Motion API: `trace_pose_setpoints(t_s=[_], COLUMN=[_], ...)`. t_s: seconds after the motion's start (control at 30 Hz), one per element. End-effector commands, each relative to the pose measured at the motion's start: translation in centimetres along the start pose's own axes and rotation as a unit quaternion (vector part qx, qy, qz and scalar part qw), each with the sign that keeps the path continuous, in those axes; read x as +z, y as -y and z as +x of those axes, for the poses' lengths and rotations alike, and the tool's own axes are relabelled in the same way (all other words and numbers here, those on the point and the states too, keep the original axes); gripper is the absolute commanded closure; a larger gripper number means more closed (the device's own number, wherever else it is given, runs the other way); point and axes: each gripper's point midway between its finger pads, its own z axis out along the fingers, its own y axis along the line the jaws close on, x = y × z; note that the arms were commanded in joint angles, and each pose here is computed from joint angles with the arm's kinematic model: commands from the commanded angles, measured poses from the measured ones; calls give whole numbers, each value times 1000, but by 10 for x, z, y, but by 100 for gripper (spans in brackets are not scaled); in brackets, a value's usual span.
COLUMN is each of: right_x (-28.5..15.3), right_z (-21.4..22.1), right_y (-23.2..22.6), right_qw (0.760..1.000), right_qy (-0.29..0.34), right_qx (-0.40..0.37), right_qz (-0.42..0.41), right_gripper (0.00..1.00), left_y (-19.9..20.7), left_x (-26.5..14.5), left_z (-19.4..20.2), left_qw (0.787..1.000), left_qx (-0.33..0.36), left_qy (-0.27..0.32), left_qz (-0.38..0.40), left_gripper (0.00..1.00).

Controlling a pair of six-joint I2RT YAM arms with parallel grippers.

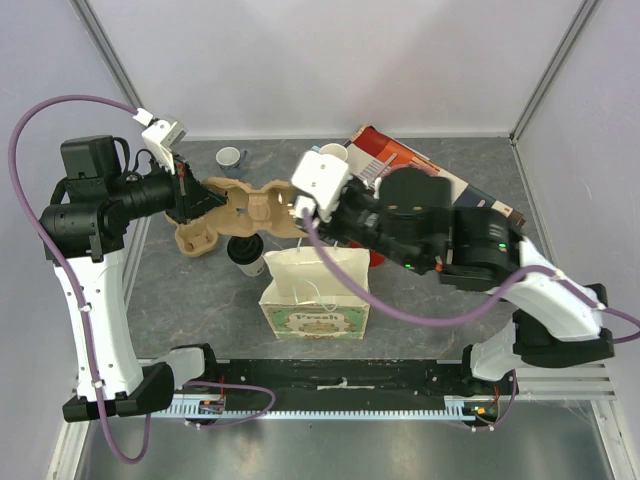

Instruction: Pack the takeout coffee

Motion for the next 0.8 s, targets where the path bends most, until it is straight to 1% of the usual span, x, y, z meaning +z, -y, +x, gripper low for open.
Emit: trace_pose_setpoints(t_s=[0.0, 0.1, 0.13, 0.17, 0.2, 0.37, 0.5, 0.67, 0.77], right_x=[8, 6, 8, 6, 6, 14, 16, 18, 26], right_z=[12, 5, 6, 4, 4, 25, 37, 44, 50], right_y=[13, 8, 7, 7, 6, -10, -23, -26, -24], right_qw=[998, 999, 998, 998, 998, 992, 988, 985, 982], right_qy=[-41, -22, -22, -16, -15, -44, -59, -70, -85], right_qx=[-8, -39, -46, -49, -66, -116, -132, -146, -159], right_qz=[52, 25, 24, 21, 13, -23, -55, -61, -48], right_gripper=[48, 50, 53, 58, 59, 58, 56, 54, 57], left_y=[8, 9, 10, 10, 11, 17, 21, 22, 25], left_x=[-7, -5, -4, -2, -1, 1, 4, 7, 7], left_z=[11, 16, 17, 19, 21, 23, 27, 28, 28], left_qw=[1000, 999, 999, 999, 999, 999, 998, 997, 997], left_qx=[21, 22, 23, 21, 20, 21, 28, 29, 31], left_qy=[-19, -30, -32, -36, -40, -48, -56, -61, -61], left_qz=[-8, -4, 0, 2, 5, 13, 20, 23, 32], left_gripper=[98, 98, 98, 98, 98, 98, 98, 98, 98])
